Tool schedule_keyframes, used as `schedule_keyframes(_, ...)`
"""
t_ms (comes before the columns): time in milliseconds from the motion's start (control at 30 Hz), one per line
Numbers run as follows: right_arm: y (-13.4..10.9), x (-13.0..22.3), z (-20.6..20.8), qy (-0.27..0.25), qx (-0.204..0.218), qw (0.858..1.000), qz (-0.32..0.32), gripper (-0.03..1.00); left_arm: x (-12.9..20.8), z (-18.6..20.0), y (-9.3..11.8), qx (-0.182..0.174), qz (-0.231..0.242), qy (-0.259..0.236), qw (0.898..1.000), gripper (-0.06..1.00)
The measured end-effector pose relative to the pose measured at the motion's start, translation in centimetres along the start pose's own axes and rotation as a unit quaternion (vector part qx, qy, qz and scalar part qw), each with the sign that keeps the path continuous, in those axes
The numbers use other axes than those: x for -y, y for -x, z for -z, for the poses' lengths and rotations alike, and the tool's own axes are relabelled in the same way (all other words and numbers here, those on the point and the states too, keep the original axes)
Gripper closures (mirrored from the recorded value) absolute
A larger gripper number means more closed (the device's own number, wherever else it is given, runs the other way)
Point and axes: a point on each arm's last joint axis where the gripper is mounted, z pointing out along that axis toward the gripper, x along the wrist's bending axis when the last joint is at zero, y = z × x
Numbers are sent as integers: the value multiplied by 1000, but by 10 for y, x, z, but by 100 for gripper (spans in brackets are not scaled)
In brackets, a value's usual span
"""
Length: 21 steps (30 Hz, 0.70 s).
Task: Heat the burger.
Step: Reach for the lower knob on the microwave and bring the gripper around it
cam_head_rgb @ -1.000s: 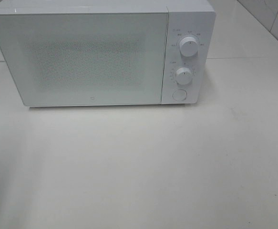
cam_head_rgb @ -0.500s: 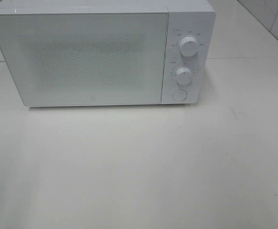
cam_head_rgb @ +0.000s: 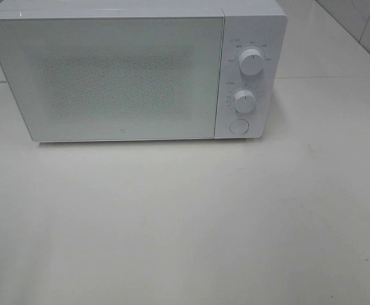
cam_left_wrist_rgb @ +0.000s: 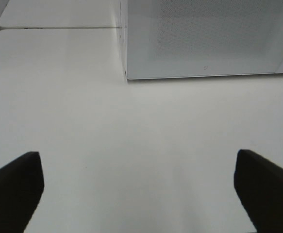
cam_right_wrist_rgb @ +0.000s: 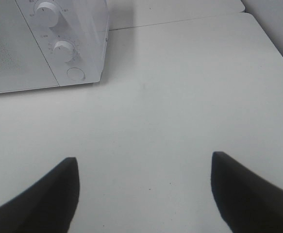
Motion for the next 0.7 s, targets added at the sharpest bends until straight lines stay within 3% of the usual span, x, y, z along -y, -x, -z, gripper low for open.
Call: schedule_keyframes(700, 0, 0, 0, 0, 0, 1000, 0, 26, 0, 1, 1, 2, 1, 4, 1000, -5)
